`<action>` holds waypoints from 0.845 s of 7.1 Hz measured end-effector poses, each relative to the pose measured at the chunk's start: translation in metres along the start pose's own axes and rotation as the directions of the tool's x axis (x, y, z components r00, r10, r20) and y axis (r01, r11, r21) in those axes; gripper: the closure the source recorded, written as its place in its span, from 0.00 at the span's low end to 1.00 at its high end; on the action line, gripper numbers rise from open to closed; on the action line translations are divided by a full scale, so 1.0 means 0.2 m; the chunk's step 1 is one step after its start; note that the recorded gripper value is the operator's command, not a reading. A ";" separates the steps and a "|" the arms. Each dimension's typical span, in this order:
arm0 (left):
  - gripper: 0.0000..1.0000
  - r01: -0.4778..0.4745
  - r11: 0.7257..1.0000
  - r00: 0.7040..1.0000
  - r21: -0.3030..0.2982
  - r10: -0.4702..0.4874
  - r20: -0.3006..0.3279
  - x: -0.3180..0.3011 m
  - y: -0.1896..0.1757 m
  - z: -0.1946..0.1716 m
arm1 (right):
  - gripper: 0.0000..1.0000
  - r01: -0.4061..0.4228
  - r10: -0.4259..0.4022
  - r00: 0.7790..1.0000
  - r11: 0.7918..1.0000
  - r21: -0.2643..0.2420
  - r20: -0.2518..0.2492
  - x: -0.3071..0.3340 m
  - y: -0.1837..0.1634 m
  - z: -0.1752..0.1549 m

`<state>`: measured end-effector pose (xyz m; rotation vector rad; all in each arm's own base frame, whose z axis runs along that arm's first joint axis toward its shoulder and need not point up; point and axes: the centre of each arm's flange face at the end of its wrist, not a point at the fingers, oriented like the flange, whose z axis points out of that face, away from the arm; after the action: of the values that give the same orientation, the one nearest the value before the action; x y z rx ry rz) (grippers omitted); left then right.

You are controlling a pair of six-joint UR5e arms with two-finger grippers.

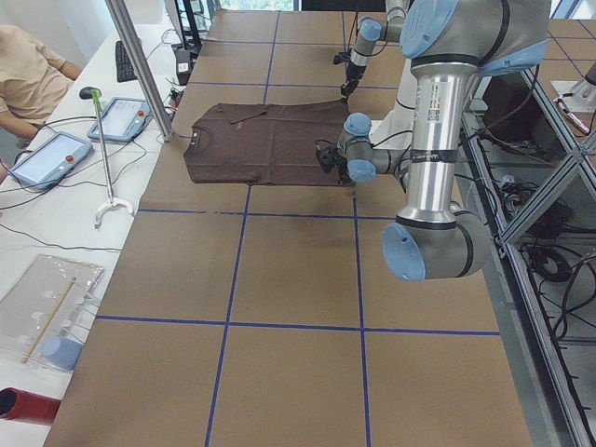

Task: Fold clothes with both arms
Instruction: 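Move the right gripper to the hem corner while left gripper follows, then lower both grippers and grasp the two hem corners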

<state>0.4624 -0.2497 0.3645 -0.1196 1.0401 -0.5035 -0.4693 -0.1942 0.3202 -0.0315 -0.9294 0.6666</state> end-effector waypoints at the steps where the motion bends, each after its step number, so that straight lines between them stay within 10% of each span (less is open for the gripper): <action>1: 0.26 -0.001 1.000 1.000 -0.004 0.001 0.016 -0.02 0.04 0.03 | 1.00 -0.001 0.001 1.000 1.000 0.000 0.000 0.00 0.00 0.00; 6: 0.44 -0.012 1.000 0.998 -0.018 0.013 0.059 -0.07 0.12 0.07 | 1.00 -0.001 0.001 1.000 1.000 0.003 0.000 0.00 0.00 0.01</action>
<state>0.4760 -0.2240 0.3744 -0.1427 0.9867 -0.4765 -0.4700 -0.1946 0.3210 -0.0286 -0.9284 0.6689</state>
